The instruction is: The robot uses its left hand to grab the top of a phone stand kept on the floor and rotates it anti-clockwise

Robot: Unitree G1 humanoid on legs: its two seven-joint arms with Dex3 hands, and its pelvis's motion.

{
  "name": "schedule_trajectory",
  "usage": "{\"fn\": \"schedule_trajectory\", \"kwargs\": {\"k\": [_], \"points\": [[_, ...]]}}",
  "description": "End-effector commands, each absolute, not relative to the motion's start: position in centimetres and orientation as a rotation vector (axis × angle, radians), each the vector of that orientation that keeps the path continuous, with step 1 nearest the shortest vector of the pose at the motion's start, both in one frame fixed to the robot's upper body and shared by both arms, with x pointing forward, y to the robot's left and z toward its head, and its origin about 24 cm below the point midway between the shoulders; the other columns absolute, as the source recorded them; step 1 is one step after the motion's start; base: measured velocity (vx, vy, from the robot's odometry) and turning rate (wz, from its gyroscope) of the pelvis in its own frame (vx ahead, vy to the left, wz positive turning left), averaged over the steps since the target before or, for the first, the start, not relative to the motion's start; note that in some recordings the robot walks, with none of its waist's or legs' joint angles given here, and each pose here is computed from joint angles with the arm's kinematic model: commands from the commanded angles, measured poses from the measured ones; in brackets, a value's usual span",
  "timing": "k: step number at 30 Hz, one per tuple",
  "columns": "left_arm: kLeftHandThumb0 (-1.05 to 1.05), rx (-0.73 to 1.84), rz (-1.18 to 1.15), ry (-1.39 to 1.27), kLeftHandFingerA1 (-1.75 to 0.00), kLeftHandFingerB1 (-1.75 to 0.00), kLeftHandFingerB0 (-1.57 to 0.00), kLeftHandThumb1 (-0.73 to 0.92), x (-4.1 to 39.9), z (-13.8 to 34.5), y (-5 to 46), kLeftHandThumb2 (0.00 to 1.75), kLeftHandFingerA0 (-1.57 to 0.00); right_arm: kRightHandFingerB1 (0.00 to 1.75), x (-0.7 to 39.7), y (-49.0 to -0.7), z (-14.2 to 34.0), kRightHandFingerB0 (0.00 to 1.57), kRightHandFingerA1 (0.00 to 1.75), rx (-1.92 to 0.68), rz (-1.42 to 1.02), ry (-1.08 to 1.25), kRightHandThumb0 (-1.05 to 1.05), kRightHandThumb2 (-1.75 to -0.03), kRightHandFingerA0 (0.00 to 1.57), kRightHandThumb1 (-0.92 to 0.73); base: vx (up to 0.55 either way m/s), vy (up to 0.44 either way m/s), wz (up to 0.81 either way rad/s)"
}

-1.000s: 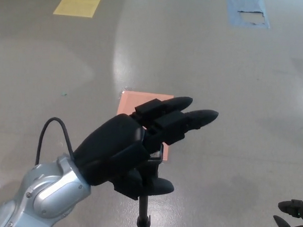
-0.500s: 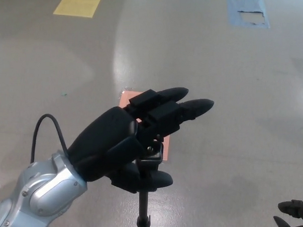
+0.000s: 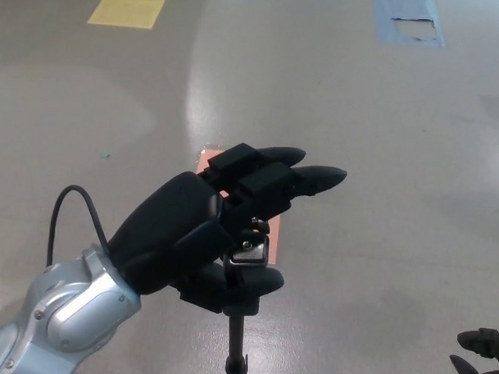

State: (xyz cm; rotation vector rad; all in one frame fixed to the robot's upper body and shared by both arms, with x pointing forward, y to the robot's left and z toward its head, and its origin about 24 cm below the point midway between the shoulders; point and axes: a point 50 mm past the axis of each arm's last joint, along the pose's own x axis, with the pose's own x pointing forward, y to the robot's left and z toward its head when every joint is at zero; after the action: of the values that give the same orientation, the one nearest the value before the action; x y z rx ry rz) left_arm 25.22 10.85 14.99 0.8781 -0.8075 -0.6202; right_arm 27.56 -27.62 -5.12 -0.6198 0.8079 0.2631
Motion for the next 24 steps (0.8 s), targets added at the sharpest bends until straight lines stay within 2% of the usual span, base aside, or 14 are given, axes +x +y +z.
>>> {"fn": "schedule_trajectory", "kwargs": {"k": [1,17,18,19,20,22,23,24], "points": [[-0.25,0.908,-0.607,-0.819,-0.48,-0.48,-0.01,0.49,25.4,15.1,11.5,0.96,0.0,0.17,27.7,-28.4,-4.6,0.06,0.41,-0.618,0.241,0.817,-0.82,-1.02,0.07,-0.68,0.0,0.0,0.0],[-0.27,0.957,-0.598,-0.772,-0.48,-0.48,-0.01,0.49,25.7,15.1,12.8,0.97,0.0,0.16,27.8,-28.4,-4.5,0.06,0.38,-0.619,0.243,0.817,-0.82,-1.01,0.07,-0.69,0.0,0.0,0.0],[-0.39,0.964,-0.599,-0.77,-0.39,-0.42,0.0,0.37,25.7,15.1,12.8,0.79,-0.01,0.16,27.8,-28.4,-4.6,0.06,0.38,-0.62,0.244,0.817,-0.83,-1.02,0.07,-0.69,0.0,0.0,0.0],[-0.39,0.967,-0.6,-0.768,-0.39,-0.42,0.0,0.37,25.6,15.0,12.8,0.79,-0.01,0.16,27.8,-28.4,-4.6,0.06,0.38,-0.621,0.244,0.817,-0.83,-1.02,0.07,-0.69,0.0,0.0,0.0],[-0.44,0.973,-0.605,-0.759,-0.23,-0.27,-0.07,0.54,25.6,15.0,12.8,0.59,-0.07,0.16,27.8,-28.4,-4.6,0.06,0.4,-0.624,0.244,0.818,-0.83,-1.01,0.07,-0.68,0.0,0.0,0.0],[-0.44,0.977,-0.609,-0.75,-0.23,-0.27,-0.07,0.54,25.6,15.0,12.8,0.59,-0.07,0.16,27.8,-28.4,-4.6,0.06,0.4,-0.627,0.244,0.818,-0.83,-1.01,0.07,-0.68,0.0,0.0,0.0],[-0.5,0.976,-0.615,-0.75,-0.22,-0.28,-0.03,0.52,25.6,14.9,12.8,0.67,-0.05,0.16,27.8,-28.4,-4.6,0.06,0.39,-0.62,0.246,0.815,-0.82,-1.01,0.07,-0.68,0.0,0.0,0.0],[-0.49,0.978,-0.615,-0.75,-0.23,-0.28,-0.02,0.49,25.6,14.9,12.8,0.68,-0.06,0.16,27.8,-28.4,-4.6,0.06,0.38,-0.621,0.246,0.815,-0.83,-1.01,0.07,-0.68,0.0,0.0,0.0]]}}
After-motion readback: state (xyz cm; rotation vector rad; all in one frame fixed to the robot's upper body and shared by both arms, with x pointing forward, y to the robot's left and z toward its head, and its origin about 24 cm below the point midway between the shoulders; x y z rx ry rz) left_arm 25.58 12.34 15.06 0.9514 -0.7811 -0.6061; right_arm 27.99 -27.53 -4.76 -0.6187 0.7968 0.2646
